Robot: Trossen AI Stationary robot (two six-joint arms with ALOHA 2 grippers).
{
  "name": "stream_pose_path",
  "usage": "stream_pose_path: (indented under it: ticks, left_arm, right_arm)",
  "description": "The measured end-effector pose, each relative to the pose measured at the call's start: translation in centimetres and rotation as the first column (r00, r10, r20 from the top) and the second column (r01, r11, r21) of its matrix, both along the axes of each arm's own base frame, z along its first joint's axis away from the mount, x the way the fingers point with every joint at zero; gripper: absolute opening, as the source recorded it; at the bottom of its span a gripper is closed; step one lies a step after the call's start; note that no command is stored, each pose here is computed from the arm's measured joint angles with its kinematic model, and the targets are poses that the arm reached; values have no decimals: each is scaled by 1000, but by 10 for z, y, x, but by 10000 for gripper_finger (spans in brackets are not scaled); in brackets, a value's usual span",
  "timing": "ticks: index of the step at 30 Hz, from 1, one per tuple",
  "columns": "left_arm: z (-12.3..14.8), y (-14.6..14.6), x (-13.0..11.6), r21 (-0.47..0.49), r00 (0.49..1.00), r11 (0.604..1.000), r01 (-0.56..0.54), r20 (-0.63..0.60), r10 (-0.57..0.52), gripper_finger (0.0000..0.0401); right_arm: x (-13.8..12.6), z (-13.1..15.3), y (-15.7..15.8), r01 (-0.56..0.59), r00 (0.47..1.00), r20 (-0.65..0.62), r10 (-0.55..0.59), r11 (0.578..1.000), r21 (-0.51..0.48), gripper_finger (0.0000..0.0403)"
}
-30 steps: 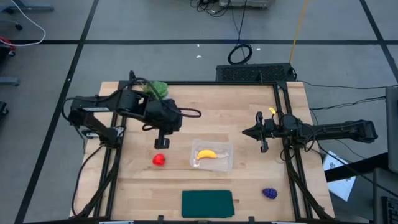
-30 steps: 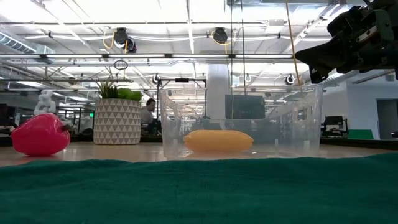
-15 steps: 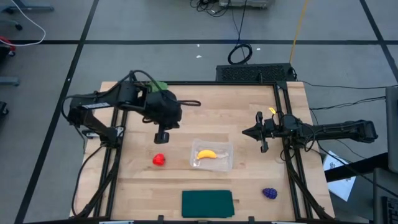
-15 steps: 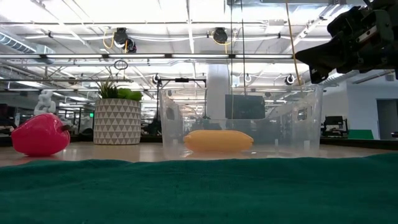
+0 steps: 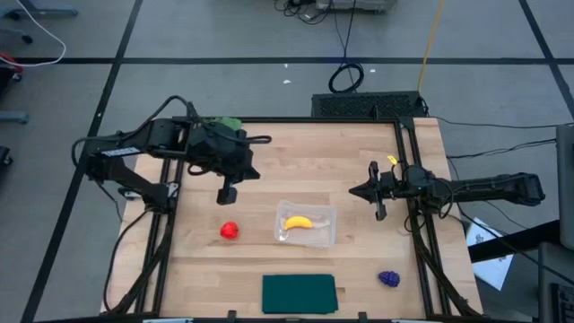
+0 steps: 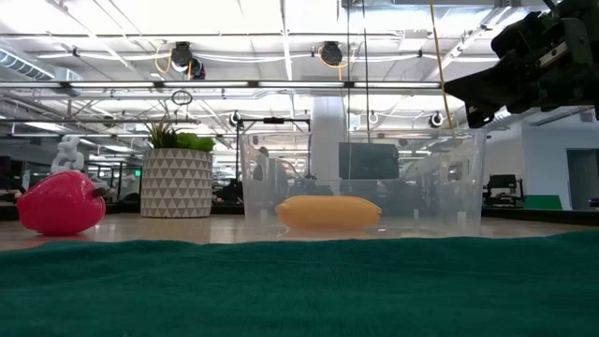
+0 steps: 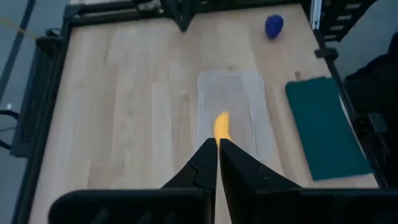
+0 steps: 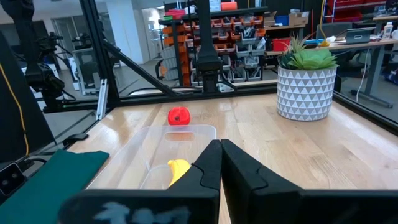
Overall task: Pick and placing Produce into tupperware
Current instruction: Put the grapes into the transparent bin
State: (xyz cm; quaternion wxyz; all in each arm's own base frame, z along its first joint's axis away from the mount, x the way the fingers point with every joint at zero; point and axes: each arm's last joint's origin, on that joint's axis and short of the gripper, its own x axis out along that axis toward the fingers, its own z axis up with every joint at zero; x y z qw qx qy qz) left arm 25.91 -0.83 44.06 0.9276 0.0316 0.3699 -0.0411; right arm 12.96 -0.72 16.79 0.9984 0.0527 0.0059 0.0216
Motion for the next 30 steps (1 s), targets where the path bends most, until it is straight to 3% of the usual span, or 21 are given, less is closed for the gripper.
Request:
stream_pose_path:
  ticks: [7, 18, 30]
  left_arm:
    - [-11, 6, -22, -25, 989, 1000, 15, 146, -11, 24]
    - [-55, 12, -44, -51, 960, 999, -2, 278, 16, 24]
    - [-84, 21, -71, -68, 940, 988, -140, 305, 154, 24]
  right_arm:
    - [0, 0, 0, 0, 1000, -1, 0, 1000, 0, 0]
    - [1, 1, 0, 0, 1000, 9, 0, 1000, 0, 0]
    - [2, 2, 0, 0, 1000, 22, 0, 1000, 9, 0]
